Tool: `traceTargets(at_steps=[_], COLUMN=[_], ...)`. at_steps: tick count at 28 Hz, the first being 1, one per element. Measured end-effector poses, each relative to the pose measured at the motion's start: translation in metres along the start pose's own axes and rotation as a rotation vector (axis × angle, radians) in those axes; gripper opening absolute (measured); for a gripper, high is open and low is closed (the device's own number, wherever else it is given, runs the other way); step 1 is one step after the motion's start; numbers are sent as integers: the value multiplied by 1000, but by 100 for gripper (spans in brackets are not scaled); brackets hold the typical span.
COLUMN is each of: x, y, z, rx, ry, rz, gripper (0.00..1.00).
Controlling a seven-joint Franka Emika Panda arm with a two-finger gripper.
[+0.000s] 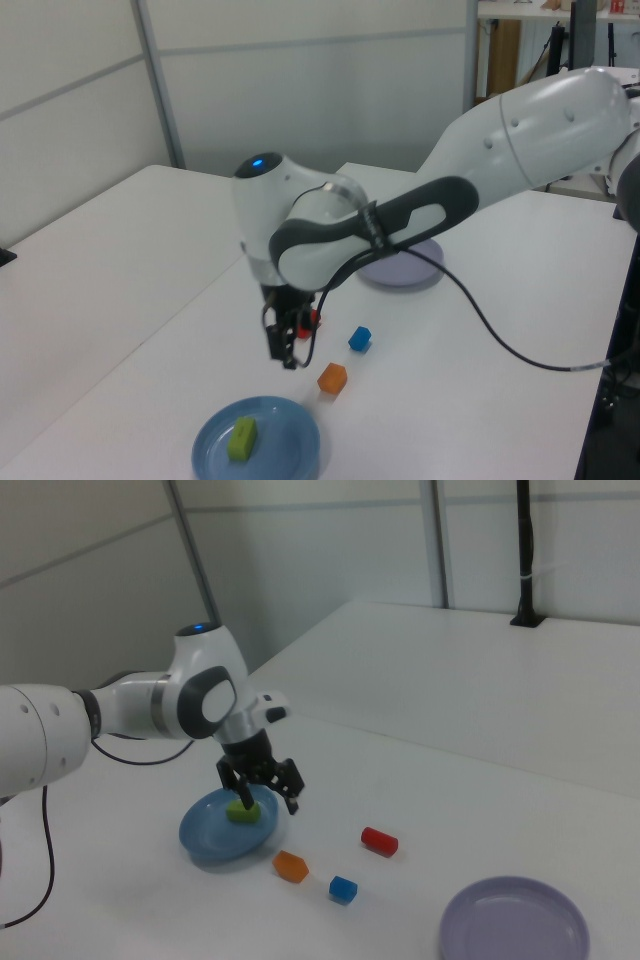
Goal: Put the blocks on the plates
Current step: 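Move the gripper to the orange block and grasp it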
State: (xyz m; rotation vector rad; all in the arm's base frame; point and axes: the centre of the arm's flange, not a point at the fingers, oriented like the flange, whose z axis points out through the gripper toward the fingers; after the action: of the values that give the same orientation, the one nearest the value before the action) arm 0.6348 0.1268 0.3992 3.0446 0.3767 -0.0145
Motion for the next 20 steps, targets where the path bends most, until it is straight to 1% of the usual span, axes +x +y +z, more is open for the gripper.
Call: traceTargets(at_steps=[3, 8, 13, 17, 19, 20], x=[-14, -26, -31, -33, -34, -35], y=[27, 37, 32, 26, 24, 22], z=[12, 38, 55, 65, 70, 72], rx=[10, 21, 22, 20, 20, 20], ry=[-31, -75, -60, -39, -36, -34], rz=[-74, -144, -151, -133, -128, -126], gripper=[100, 100, 100, 100, 100, 97])
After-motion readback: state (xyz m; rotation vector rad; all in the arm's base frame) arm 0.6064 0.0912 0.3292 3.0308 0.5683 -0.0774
